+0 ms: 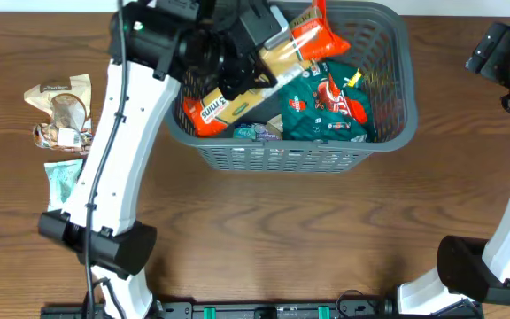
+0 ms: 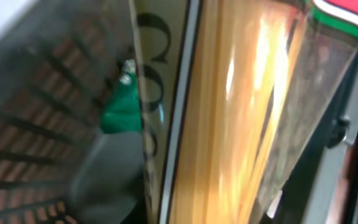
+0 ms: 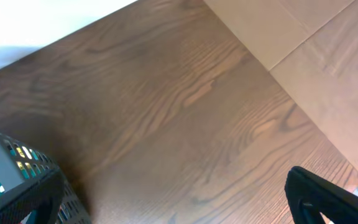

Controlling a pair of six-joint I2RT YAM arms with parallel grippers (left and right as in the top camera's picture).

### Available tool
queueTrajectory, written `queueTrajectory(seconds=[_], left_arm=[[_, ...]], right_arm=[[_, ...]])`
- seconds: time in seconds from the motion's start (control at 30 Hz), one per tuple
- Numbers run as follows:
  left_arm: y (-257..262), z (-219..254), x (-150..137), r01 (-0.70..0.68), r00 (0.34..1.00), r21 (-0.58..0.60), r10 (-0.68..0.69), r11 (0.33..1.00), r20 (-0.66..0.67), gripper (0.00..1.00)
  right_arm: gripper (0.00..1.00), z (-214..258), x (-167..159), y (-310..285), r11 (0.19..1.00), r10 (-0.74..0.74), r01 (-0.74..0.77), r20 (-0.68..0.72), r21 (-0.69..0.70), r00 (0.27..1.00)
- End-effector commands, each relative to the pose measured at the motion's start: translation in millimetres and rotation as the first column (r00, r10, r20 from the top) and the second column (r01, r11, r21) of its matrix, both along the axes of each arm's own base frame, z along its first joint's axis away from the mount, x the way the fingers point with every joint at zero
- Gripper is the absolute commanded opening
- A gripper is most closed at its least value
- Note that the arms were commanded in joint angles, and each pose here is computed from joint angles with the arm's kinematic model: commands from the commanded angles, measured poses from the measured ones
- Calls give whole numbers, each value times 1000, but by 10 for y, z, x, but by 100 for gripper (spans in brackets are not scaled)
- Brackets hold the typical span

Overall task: Pack container
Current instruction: 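Lower the spaghetti pack into the basket and open the left gripper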

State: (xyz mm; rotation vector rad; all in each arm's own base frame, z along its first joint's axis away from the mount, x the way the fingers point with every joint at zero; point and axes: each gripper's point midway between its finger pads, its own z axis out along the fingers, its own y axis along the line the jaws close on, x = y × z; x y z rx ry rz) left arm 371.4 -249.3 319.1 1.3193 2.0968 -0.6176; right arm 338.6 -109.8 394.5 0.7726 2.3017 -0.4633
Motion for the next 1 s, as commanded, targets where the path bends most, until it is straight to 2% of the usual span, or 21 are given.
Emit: queueTrajectory(seconds=[0.0,0.43,0.83,0.87,0.97], left_arm=[[-134,144,-106,66,998,-43,-65,997,22,6],[-229,-189,-297,113,988,23,-109,993,-110,6],[-134,-274,-249,82,992,91,-72,992,-104,6],[-120,-283,-238,77,993,101,-67,992,-100,15],[-104,-293,-227,71,994,112,-61,991,-96,66]], right_arm=[[99,49,-33,-24,1000,-18,18,19,-3,1000],[99,49,-33,-24,1000,-18,18,19,-3,1000],[99,49,-33,-24,1000,-18,18,19,-3,1000],[99,49,-33,-24,1000,-18,18,18,-3,1000],[99,49,-33,-24,1000,-18,18,18,-3,1000]])
